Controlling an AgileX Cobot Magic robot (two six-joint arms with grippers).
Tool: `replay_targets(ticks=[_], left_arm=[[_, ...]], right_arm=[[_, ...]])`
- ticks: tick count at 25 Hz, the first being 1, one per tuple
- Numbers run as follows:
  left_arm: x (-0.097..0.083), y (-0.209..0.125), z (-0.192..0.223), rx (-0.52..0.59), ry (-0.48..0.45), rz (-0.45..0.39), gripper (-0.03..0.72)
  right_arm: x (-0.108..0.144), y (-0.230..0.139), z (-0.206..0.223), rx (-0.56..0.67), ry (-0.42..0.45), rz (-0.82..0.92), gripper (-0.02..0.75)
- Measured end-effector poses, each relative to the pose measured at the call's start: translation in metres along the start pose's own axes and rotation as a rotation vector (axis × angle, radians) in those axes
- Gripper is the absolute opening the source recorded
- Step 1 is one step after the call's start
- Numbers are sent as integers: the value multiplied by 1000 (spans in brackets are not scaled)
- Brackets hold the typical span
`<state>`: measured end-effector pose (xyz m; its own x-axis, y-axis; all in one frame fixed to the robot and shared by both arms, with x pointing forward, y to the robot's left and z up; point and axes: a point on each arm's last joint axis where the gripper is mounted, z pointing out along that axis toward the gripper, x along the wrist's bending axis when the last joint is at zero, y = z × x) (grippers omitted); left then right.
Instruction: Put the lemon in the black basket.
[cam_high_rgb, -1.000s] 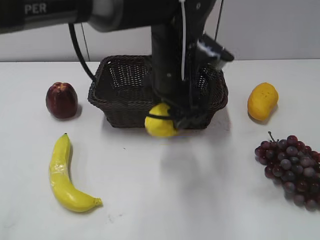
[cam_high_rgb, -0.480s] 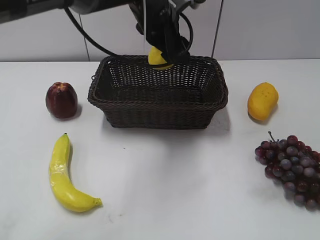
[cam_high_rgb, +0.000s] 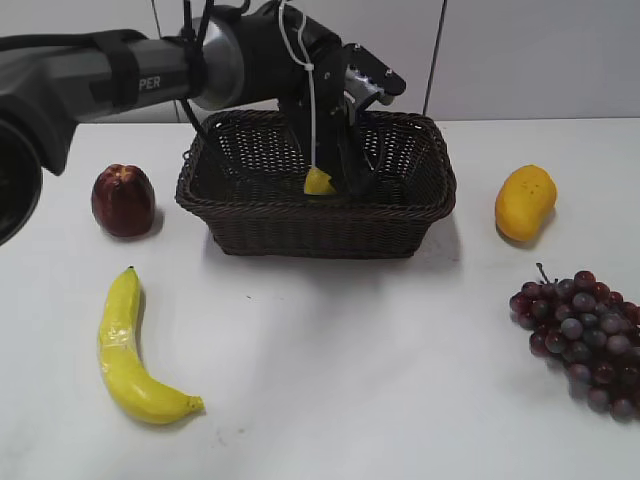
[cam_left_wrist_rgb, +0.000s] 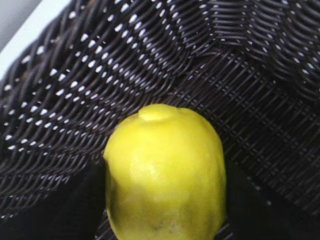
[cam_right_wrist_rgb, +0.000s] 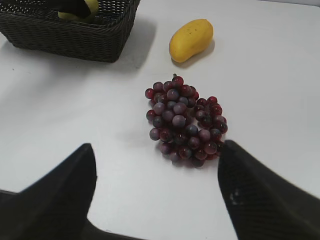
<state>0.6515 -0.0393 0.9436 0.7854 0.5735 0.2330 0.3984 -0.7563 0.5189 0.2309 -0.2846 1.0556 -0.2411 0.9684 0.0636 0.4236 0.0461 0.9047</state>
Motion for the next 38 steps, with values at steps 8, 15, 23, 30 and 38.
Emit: replay_targets(ticks=[8, 15, 23, 30, 38], left_arm=[[0, -2, 0, 22, -8, -5, 671], [18, 10, -59, 46, 39, 11, 655], [78, -29, -103, 286, 39, -216, 601], [153, -79, -110, 276, -43, -616, 575], [167, -172, -124, 501, -31, -764, 572]], right_arm=[[0, 0, 0, 0, 0, 0, 572], [0, 0, 0, 0, 0, 0, 572], [0, 0, 0, 0, 0, 0, 572], [0, 0, 0, 0, 0, 0, 572], [0, 0, 0, 0, 0, 0, 572]])
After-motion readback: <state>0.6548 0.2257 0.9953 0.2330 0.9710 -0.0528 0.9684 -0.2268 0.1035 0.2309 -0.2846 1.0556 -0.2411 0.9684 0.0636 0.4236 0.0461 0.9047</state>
